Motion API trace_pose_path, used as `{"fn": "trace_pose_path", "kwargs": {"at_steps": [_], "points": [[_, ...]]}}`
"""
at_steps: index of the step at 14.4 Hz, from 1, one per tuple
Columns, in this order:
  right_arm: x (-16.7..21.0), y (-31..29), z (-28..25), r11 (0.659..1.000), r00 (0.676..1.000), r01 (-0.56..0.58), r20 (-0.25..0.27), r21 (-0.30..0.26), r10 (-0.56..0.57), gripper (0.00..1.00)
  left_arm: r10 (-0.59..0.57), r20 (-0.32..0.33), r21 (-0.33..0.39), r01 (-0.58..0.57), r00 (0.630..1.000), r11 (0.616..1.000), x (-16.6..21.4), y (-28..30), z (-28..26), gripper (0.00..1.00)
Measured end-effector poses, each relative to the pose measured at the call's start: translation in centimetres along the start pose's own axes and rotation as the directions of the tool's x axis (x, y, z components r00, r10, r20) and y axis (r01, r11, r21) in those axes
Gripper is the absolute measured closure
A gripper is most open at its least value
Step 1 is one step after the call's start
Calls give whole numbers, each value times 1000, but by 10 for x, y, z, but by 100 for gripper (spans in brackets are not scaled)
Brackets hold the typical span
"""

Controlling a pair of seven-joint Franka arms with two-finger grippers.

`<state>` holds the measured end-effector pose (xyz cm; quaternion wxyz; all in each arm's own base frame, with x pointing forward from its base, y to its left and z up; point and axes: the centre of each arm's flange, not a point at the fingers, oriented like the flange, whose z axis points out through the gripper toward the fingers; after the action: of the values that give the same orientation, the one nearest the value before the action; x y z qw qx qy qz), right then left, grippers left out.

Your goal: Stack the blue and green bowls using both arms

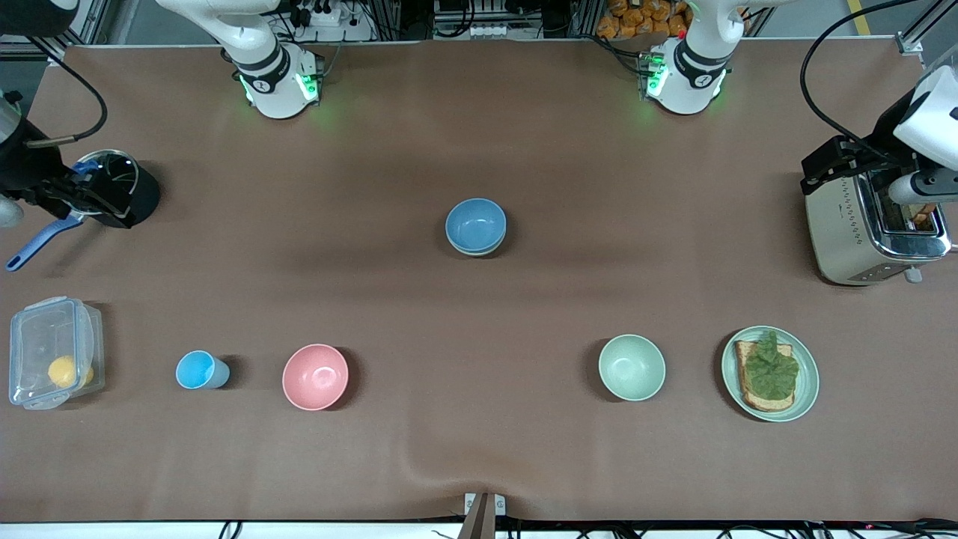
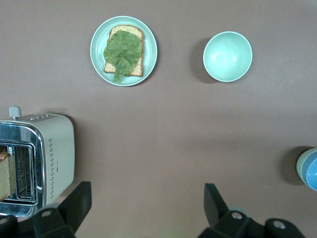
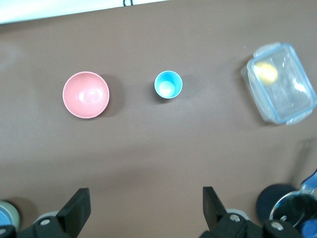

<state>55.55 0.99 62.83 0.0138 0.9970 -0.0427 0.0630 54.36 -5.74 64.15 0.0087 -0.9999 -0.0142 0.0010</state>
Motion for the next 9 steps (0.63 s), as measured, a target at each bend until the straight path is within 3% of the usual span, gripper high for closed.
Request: {"fn": "trace_pose_path", "kwargs": {"at_steps": [2, 4, 9], "points": [[1, 10, -2, 998, 998, 66, -3, 15, -66, 0, -1, 3, 1, 1, 1000, 1000, -2, -1, 1, 0], [2, 19, -3, 997, 998, 63, -2, 46, -63, 0, -2, 8, 2, 2, 1000, 1000, -5, -1, 3, 0], [1, 23, -3, 997, 998, 58, 3, 58, -58, 0, 0, 10, 3, 0, 1000, 1000, -7, -2, 4, 0]]}}
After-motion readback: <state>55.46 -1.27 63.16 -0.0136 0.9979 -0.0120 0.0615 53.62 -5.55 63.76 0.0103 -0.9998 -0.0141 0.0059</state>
